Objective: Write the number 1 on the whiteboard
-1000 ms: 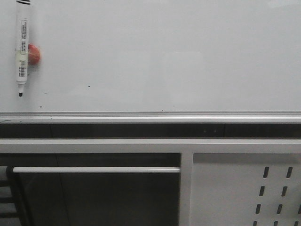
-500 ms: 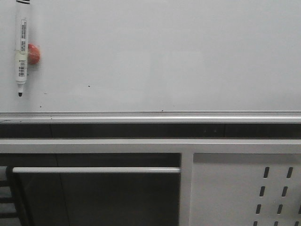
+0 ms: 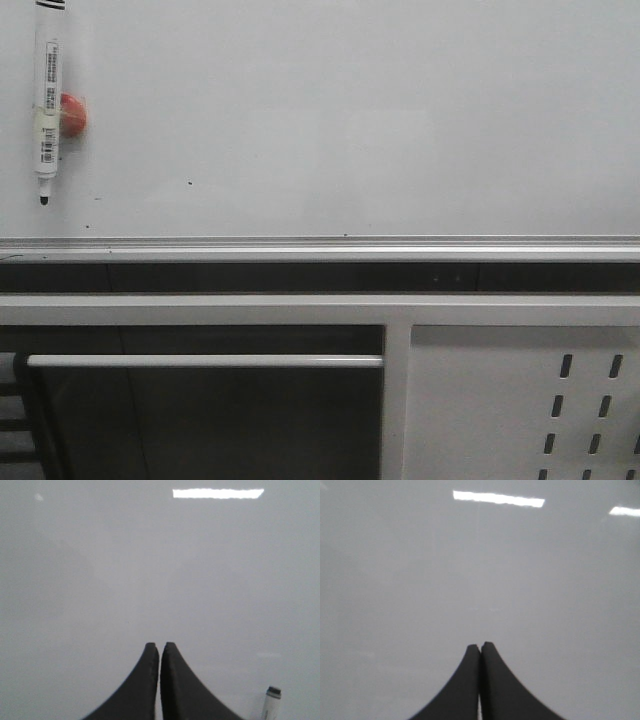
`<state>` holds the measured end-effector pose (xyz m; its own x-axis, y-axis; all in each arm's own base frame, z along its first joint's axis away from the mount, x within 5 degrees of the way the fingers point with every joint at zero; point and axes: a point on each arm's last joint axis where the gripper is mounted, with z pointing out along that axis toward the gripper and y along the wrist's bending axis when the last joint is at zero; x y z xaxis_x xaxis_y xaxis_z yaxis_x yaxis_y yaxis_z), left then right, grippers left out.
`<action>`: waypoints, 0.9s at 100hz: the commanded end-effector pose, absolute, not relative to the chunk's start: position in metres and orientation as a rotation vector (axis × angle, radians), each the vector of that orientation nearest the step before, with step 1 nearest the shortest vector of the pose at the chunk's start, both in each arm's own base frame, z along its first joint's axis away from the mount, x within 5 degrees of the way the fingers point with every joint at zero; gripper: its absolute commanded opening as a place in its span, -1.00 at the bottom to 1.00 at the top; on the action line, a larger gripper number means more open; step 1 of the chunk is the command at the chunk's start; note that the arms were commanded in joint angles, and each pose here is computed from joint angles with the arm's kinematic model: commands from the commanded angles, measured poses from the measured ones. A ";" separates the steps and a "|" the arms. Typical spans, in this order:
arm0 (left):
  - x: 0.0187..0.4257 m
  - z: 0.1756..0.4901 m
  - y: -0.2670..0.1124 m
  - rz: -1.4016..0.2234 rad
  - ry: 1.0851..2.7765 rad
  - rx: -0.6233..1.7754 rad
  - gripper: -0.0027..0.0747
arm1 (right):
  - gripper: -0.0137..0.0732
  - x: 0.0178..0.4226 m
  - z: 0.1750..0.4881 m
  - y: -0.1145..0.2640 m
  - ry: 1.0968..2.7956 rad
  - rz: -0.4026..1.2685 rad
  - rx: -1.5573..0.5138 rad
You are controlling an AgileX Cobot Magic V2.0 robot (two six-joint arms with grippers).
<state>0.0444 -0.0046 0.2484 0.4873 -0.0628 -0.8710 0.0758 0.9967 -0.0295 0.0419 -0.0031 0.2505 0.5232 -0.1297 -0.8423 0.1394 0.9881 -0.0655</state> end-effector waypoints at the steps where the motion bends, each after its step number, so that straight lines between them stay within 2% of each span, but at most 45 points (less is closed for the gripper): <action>1: 0.038 0.253 -0.002 -0.244 0.951 -0.091 -0.98 | -0.85 0.036 0.252 -0.002 0.884 -0.048 0.053; 6: 0.038 0.254 0.001 -0.312 0.939 -0.163 -0.98 | -0.85 0.033 0.255 -0.001 0.837 -0.040 0.050; 16: 0.037 0.254 0.000 -0.299 0.940 -0.143 -0.98 | -0.85 0.032 0.257 -0.001 0.828 -0.041 0.047; 33: 0.033 0.266 -0.004 -0.275 0.905 -0.074 -0.98 | -0.85 0.039 0.259 -0.003 0.991 0.036 0.117; 43: 0.032 0.281 -0.004 -0.271 0.984 -0.081 -0.98 | -0.84 0.039 0.269 -0.004 1.153 0.051 0.168; 48: 0.030 0.293 -0.006 -0.225 1.013 -0.042 -0.98 | -0.84 0.037 0.275 -0.005 1.288 0.070 0.221; 53: 0.030 0.303 -0.007 -0.197 1.026 -0.007 -0.98 | -0.84 0.035 0.282 -0.005 1.353 0.075 0.240; 63: 0.031 0.327 -0.007 -0.255 1.054 -0.022 -0.98 | -0.84 0.032 0.298 -0.005 1.464 0.069 0.264; 81: 0.045 0.364 -0.008 -0.297 1.165 -0.005 -0.98 | -0.84 0.032 0.324 -0.001 1.458 0.200 0.319; 90: 0.052 0.380 -0.010 -0.284 1.211 0.040 -0.98 | -0.85 0.030 0.330 0.000 1.496 0.191 0.308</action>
